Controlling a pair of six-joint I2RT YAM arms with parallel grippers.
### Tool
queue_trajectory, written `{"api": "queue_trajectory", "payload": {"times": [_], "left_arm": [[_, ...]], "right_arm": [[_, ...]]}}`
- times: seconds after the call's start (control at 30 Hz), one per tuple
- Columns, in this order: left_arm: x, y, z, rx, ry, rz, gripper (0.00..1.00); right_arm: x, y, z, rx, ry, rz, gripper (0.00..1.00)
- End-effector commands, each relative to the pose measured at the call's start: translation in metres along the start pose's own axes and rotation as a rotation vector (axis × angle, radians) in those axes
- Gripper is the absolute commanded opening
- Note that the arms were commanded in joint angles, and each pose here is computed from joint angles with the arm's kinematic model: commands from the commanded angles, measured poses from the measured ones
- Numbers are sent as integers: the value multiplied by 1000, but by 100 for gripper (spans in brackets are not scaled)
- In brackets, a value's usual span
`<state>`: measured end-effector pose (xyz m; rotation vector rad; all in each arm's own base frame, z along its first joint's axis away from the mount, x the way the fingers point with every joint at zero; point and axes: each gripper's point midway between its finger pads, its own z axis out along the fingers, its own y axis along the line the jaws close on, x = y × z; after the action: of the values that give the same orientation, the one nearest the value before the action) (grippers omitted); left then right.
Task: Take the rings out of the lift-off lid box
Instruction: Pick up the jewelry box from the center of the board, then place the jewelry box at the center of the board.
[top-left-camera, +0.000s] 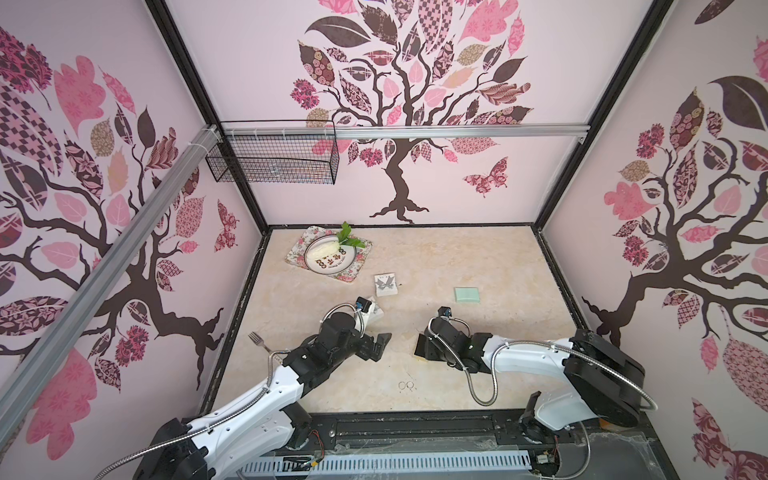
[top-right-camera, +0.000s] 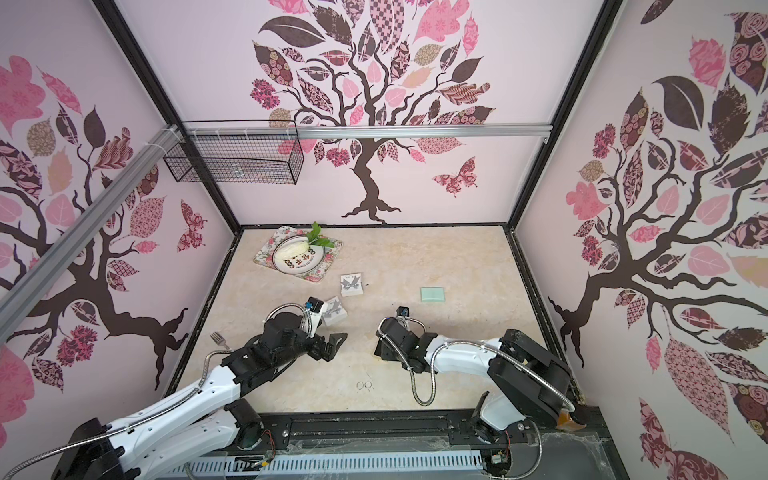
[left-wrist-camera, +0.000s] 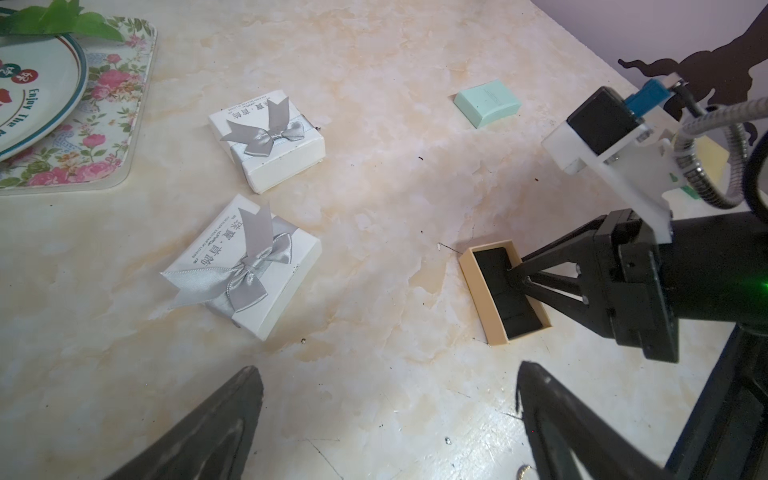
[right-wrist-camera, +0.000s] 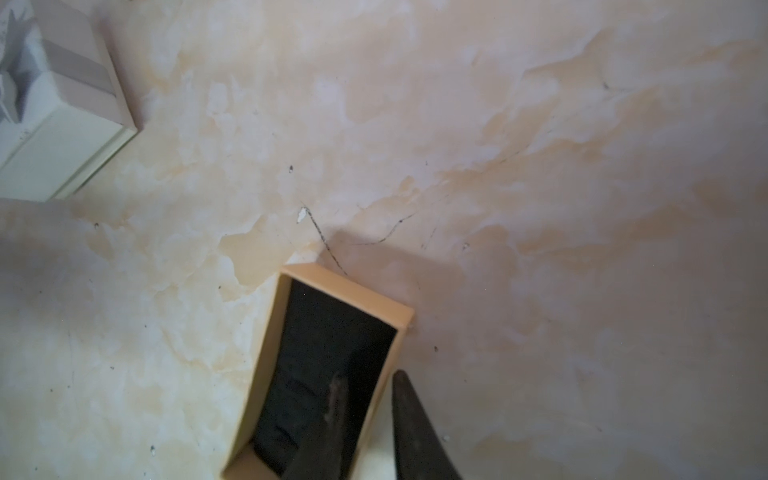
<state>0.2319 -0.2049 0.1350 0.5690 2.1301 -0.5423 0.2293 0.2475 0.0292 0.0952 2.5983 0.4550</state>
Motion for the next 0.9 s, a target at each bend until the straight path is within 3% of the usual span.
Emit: {"api": "queue_trajectory", "payload": {"times": [0.0,0.17,0.3,0.47,0.8,0.87], "left_arm": [[-1,0,0,9,-22,12,98],[-1,1,-2,5,-24,11,98],[-3,0,-3,6,-31,9,98],[-5,0,-2,5,-33,9,98],[0,0,5,8,6,20,98],[0,1,5,2,7,20,98]], "right_arm": [[-8,1,2,18,-10,275,12],[-22,-9,-4,67,-22,171,3],[-48,-23,-7,128,-34,38,1],[-80,-27,2,196,-52,-141,2],[-96,-29,36,237,-7,-224,2],[-96,-29,37,234,-2,-232,10]]}}
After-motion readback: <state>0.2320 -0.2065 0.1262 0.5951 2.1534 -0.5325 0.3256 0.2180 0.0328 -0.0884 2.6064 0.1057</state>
